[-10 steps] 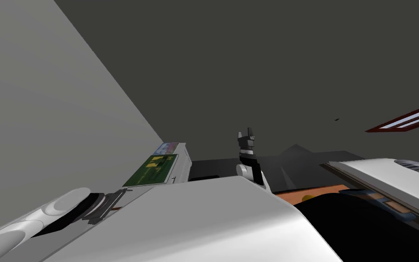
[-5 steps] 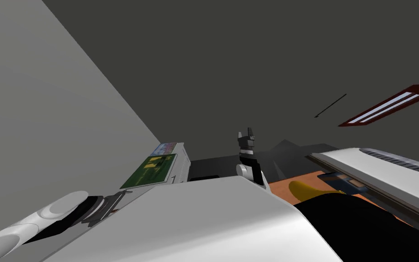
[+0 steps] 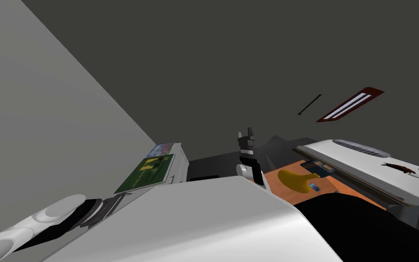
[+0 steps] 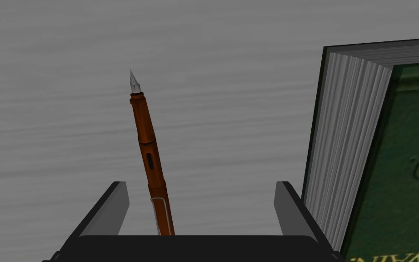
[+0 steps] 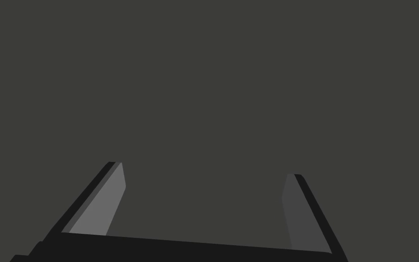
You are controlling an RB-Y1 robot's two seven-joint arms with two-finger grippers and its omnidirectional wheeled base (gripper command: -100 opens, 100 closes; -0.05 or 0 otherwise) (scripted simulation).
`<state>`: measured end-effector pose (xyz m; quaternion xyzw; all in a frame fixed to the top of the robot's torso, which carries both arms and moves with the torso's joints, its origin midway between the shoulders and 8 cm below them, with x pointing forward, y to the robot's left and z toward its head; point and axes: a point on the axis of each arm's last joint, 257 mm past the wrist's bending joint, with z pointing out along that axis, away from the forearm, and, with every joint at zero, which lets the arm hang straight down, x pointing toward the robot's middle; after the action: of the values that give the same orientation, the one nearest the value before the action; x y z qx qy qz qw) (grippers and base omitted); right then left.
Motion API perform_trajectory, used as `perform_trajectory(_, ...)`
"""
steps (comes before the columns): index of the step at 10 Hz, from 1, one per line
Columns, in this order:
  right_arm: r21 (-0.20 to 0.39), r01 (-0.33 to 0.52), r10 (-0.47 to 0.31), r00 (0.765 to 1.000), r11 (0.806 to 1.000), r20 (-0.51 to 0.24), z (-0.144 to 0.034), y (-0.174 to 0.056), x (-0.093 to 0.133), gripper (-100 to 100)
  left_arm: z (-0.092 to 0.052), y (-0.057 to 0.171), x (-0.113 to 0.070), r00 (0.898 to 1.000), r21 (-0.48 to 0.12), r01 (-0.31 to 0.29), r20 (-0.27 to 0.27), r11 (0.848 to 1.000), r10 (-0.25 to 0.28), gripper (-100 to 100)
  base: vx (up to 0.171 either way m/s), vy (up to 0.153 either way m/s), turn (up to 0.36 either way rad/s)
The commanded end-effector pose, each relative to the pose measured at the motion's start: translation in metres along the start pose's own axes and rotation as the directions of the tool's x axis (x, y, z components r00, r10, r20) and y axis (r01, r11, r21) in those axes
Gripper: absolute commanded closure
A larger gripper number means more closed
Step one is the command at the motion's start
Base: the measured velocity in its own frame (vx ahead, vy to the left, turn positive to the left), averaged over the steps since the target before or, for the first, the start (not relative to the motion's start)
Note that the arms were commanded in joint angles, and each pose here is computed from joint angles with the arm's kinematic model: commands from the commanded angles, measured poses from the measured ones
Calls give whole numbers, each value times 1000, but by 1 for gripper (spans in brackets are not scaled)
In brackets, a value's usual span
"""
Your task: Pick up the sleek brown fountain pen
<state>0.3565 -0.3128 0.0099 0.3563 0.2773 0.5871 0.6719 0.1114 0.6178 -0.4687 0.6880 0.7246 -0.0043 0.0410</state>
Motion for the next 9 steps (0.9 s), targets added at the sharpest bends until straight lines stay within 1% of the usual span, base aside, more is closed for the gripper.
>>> perform_trajectory(1,0,0,0,1000,1000,0,0,0,0,0,3,-1,-7,999,-9,23,22,1000,-23,-100,-46,10,18)
perform_trajectory(2,0,0,0,1000,1000,0,0,0,0,0,0,-8,6,999,-6,38,-14,999,-38,-100,-85,7,-312)
perform_trajectory(3,0,0,0,1000,1000,0,0,0,0,0,4,-13,0,999,4,47,3,999,-47,-100,-87,15,-183)
perform_trajectory(4,0,0,0,1000,1000,0,0,0,0,0,5,-12,-5,998,-5,64,19,998,-64,-100,-38,6,25)
perform_trajectory(5,0,0,0,1000,1000,0,0,0,0,0,5,-10,-6,997,-11,71,25,997,-70,-100,-3,-2,29)
perform_trajectory(6,0,0,0,1000,1000,0,0,0,0,0,3,-18,7,996,-7,90,-10,996,-90,-100,-48,4,-355)
perform_trajectory(7,0,0,0,1000,1000,0,0,0,0,0,7,-25,1,995,6,98,4,995,-98,-100,-67,2,-194)
perform_trajectory(8,0,0,0,1000,1000,0,0,0,0,0,7,-21,-2,993,-8,117,18,993,-117,-100,-29,-7,45)
perform_trajectory(9,0,0,0,1000,1000,0,0,0,0,0,3,-30,14,991,-5,132,-25,991,-133,-100,-74,-30,-240)
